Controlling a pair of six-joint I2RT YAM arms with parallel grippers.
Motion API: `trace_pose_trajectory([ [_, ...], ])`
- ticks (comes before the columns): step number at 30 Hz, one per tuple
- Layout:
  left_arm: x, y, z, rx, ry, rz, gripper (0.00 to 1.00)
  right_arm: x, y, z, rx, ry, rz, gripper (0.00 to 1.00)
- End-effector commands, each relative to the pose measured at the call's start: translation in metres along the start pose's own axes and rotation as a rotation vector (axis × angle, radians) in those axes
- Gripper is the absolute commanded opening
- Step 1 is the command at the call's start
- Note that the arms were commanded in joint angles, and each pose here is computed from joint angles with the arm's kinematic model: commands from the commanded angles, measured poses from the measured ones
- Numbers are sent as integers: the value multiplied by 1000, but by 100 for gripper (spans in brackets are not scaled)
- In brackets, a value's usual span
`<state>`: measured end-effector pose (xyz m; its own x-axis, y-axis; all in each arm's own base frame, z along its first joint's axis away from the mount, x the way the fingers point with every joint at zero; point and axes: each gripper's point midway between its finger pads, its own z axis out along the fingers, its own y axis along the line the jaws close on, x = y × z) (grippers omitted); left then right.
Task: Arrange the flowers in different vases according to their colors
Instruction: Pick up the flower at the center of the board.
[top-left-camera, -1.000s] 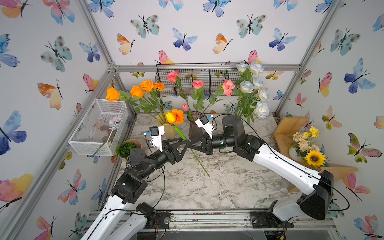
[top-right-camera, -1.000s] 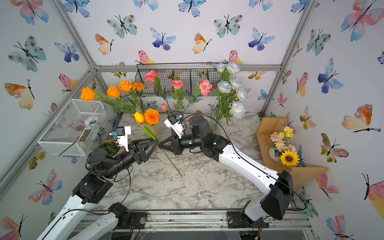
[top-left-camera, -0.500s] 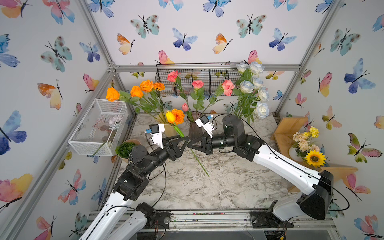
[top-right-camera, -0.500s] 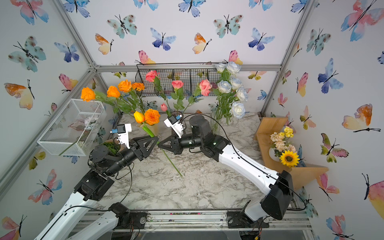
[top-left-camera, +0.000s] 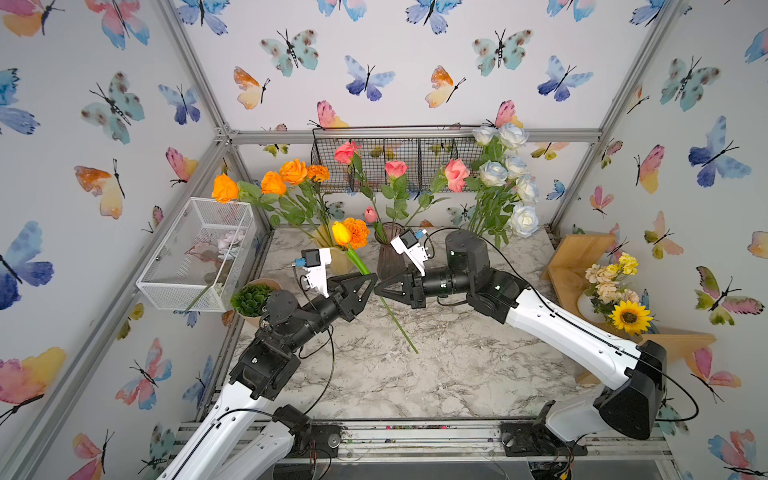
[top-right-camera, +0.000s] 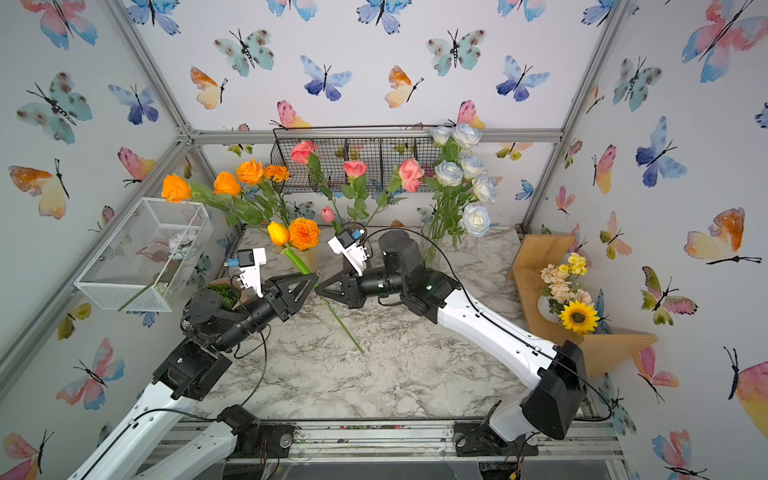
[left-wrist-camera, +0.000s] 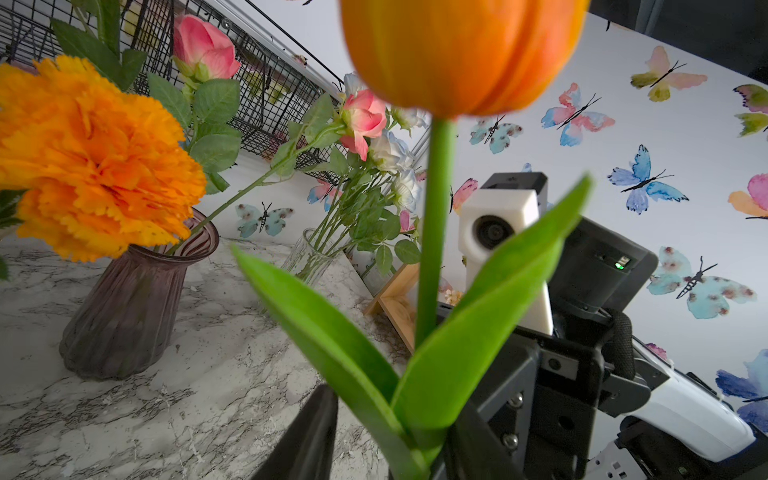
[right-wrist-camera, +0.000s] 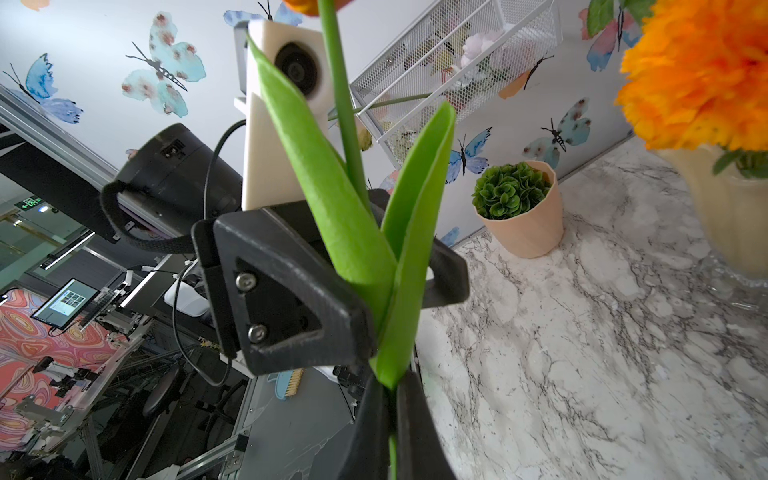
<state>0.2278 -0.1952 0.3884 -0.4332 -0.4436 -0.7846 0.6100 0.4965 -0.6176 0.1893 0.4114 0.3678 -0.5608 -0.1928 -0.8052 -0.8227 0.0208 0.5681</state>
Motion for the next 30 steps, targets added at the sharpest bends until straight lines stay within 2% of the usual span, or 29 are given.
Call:
trace_pose_trajectory([
  [1,-4,-7,-1,31,-16,9,43,-8,13,-8,-33,-29,-35,2],
  [4,-3,-7,-1,33,-14,4,37,-8,13,-8,-33,-31,-33,2],
  [10,-4,-6,-2,23,-20,4,18,-9,12,-8,-24,-36,-34,4],
  [11,-5,-5,-2,16,-23,6,16,-8,11,-8,-17,-36,-34,10],
  [17,-17,0,-7,-65,-43,68,8,-11,7,-13,33,-53,-53,71],
  [21,-32,11,-11,-183,-59,147,6,-17,0,-23,130,-85,-80,96],
  [22,-38,12,-12,-213,-60,173,6,-19,-1,-27,154,-94,-86,99],
  [30,-112,25,-30,-516,-151,415,6,-27,-8,-57,325,-171,-143,99],
])
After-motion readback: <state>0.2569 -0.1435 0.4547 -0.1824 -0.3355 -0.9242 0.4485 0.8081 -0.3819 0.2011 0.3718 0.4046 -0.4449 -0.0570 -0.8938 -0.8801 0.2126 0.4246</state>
